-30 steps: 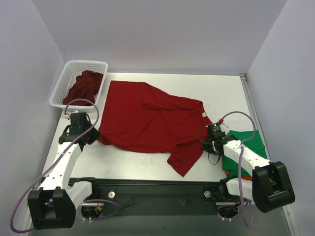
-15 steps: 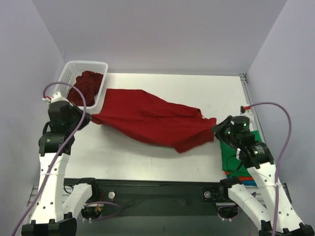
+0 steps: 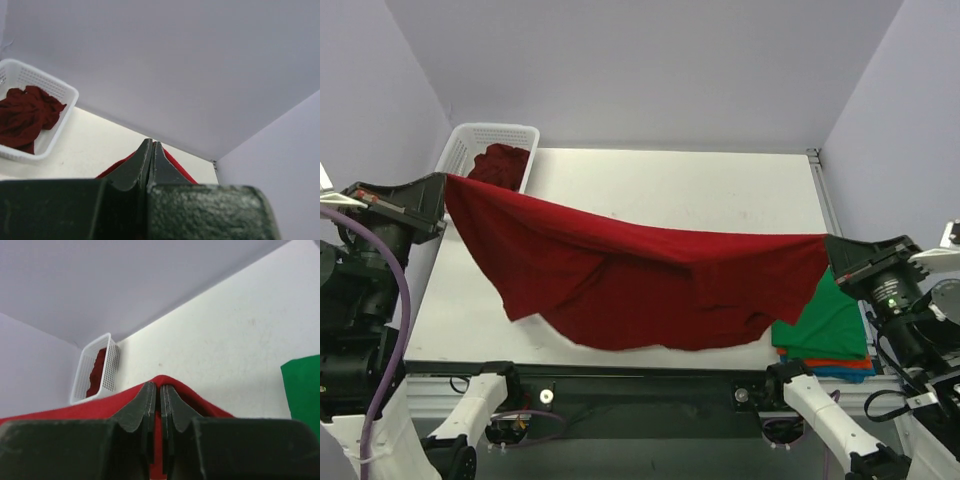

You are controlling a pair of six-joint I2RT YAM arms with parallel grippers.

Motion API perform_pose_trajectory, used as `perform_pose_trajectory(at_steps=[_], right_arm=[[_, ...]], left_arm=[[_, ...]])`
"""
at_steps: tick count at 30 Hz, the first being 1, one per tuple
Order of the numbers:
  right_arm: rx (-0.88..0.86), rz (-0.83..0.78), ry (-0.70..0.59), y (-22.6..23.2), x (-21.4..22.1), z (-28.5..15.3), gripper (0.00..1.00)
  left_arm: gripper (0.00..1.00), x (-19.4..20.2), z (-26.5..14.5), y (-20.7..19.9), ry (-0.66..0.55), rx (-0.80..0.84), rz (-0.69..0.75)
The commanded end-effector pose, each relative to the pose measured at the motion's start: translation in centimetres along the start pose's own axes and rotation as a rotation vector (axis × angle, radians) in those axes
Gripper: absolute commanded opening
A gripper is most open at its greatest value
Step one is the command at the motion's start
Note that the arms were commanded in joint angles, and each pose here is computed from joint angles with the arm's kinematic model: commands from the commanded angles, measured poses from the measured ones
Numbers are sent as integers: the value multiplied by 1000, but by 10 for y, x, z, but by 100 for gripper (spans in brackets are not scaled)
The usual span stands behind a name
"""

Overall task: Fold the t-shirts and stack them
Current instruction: Flatten out the tshirt

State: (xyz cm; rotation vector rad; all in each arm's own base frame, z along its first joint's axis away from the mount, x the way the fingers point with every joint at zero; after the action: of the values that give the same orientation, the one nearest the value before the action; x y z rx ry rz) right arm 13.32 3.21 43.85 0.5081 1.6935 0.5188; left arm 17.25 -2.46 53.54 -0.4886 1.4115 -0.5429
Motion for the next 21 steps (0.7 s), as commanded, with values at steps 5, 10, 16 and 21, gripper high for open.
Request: perform_pose_trajectory(at_steps=[5,10,16,21], right_arm=[[169,-126,-25,6,-28,75,0],[128,-85,-22,19,-41,156,0],[-81,-20,-70,56,-84,248,0],[-197,-9,-188,92,-144,264,0]], left_arm=[[0,3,87,-8,36,39,-63],[0,25,183,-2,80,93,-130],[0,43,297,-1,105,183,-156],[0,7,332,-31,47,287,-117]])
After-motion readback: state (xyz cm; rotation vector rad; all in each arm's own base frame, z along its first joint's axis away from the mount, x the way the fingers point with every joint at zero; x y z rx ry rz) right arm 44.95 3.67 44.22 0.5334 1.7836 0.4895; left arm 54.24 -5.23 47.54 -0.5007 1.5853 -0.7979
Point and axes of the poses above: each gripper's point midway between its finger pads, its own z axis out along the fingers, its own y axis along the line the jaws close on, x = y × z, the point moved 2 cm from there along -z, back along the fingers, and after that the axes turned 2 degrees about -z, right-handed, at the moved point
